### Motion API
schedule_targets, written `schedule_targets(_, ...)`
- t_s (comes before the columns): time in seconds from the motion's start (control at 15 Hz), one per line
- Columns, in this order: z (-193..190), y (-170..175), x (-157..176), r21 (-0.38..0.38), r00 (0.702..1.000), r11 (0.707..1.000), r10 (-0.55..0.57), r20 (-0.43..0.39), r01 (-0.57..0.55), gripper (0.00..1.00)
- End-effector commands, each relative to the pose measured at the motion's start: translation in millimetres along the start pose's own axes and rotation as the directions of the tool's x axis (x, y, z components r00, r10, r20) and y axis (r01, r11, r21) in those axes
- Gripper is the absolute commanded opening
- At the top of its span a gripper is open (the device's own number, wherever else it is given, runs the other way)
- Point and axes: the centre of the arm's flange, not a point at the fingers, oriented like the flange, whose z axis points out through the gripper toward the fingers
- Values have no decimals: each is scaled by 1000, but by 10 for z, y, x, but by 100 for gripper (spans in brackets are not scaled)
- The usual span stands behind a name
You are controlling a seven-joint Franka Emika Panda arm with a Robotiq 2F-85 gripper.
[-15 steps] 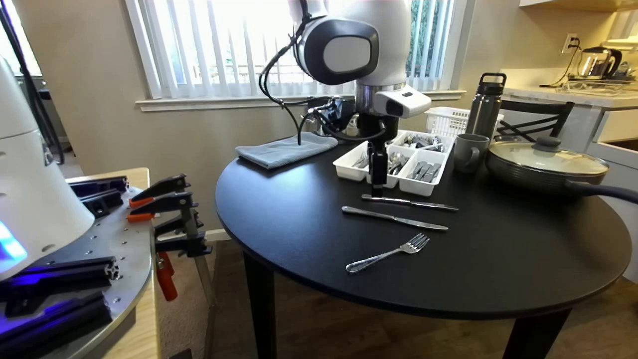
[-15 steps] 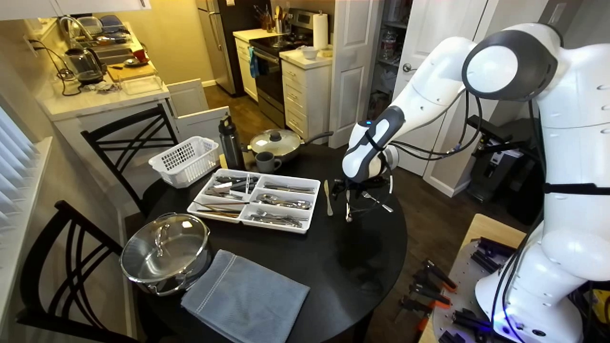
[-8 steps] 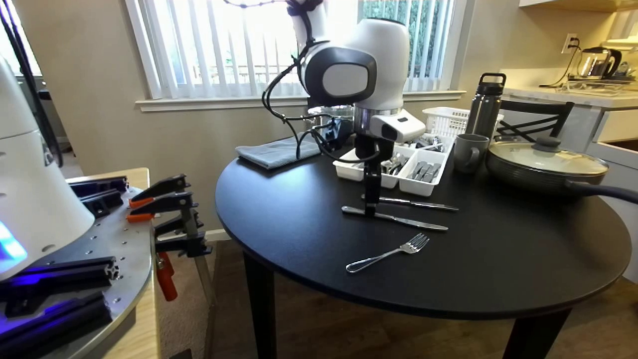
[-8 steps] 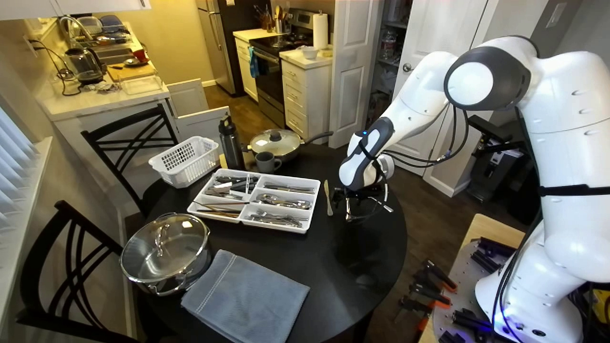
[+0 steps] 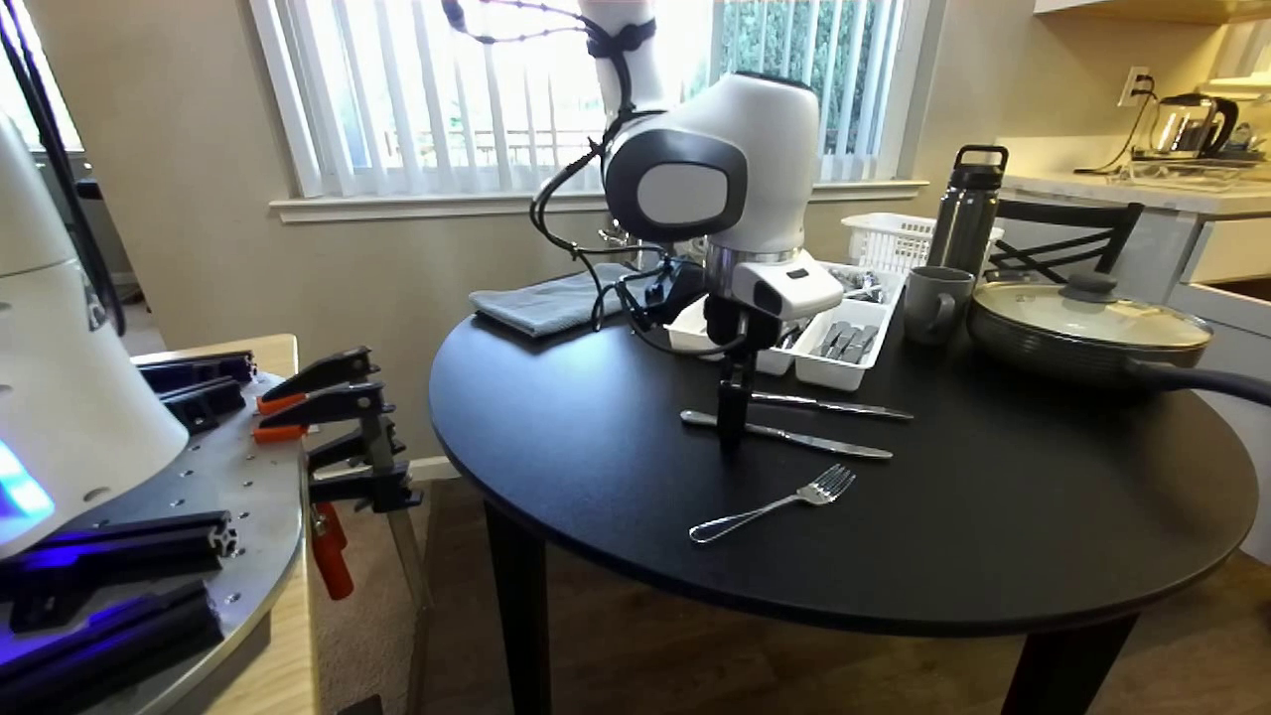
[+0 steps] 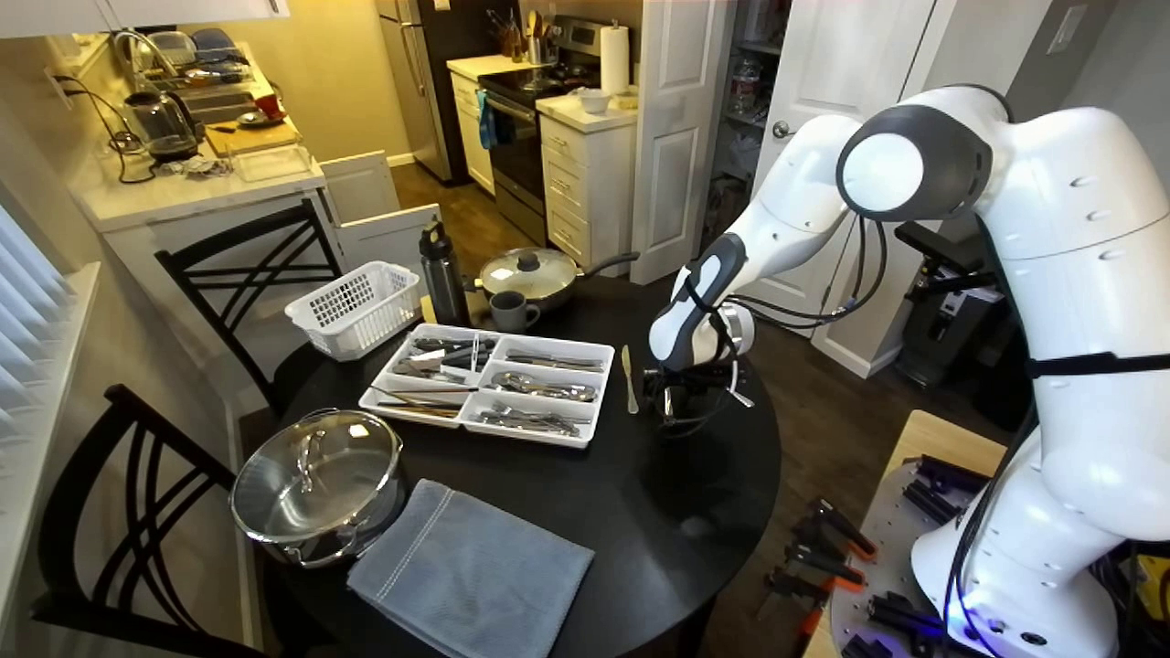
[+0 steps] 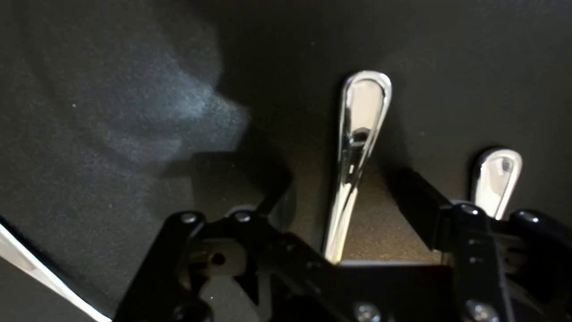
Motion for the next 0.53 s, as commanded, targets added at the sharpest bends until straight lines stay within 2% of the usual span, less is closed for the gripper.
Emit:
schedule_targets(0.0,-11,37,-16,6,1000,1000,20,0,-20,34)
schedule_targets(0.33,-58,0,-11,-5,1000,1000,17,-7,-17,3)
schedule_targets(0.4,-62,-7,-13,-7,1000,1000,15,-8,-15,2)
schedule_targets(0.47,-65,-9,-16,-10,1000,1000,13,-9,-14,5)
